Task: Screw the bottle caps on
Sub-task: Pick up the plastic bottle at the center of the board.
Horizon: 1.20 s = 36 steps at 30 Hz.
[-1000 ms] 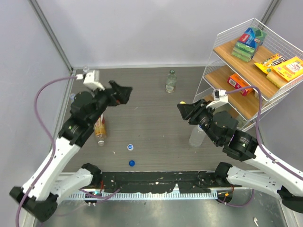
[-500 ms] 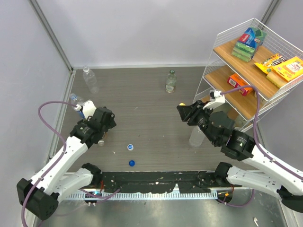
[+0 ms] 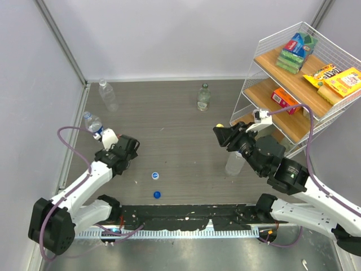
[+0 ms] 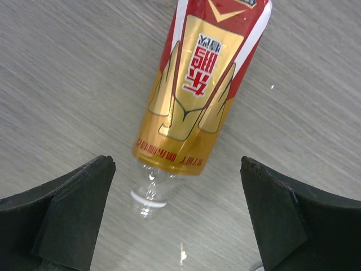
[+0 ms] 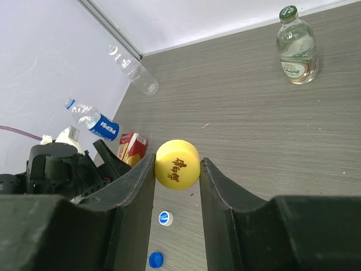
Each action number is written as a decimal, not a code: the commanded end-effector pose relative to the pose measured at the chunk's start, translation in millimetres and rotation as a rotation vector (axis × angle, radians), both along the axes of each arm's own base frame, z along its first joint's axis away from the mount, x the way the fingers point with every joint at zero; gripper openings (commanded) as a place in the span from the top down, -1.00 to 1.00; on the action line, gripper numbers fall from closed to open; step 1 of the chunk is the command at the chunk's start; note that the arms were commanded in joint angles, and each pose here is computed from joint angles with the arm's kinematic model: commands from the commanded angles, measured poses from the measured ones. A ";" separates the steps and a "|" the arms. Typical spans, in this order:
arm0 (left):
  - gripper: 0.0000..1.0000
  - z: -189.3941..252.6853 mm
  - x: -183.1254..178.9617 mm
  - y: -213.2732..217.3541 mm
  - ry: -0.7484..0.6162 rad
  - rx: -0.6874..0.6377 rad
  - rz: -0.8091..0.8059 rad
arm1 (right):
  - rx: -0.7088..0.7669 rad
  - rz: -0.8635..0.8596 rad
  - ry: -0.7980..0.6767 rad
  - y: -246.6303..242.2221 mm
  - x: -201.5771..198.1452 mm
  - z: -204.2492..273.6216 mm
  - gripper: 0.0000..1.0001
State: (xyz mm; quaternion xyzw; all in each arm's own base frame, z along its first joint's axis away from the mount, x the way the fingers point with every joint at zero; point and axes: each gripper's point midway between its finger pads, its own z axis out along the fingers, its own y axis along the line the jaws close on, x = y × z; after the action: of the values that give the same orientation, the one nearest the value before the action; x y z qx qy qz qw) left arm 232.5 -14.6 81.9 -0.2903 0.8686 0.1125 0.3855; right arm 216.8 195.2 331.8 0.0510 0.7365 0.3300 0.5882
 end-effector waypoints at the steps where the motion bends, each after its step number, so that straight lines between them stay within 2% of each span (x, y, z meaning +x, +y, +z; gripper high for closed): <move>1: -0.99 7.1 30.8 -9.2 -0.131 -0.092 -0.022 | 0.025 -0.011 -0.028 -6.6 -2.0 9.0 0.53; 18: -0.99 0.9 66.6 -67.2 -0.198 -0.282 -0.232 | 0.029 -0.024 -0.021 -7.4 -0.3 8.7 0.53; 28: -0.99 7.4 98.5 -119.0 -0.218 -0.394 -0.446 | 0.029 -0.043 -0.010 -8.5 2.0 4.4 0.53; 36: -0.99 12.1 126.3 -144.9 -0.209 -0.409 -0.553 | 0.026 -0.062 -0.007 -13.2 2.4 3.0 0.53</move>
State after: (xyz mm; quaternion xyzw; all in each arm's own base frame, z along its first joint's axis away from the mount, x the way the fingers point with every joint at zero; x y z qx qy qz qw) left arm 330.4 -137.5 65.6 -0.1628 0.8927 -0.1596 0.3888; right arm 215.9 188.9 330.5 0.0583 0.7356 0.3255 0.5913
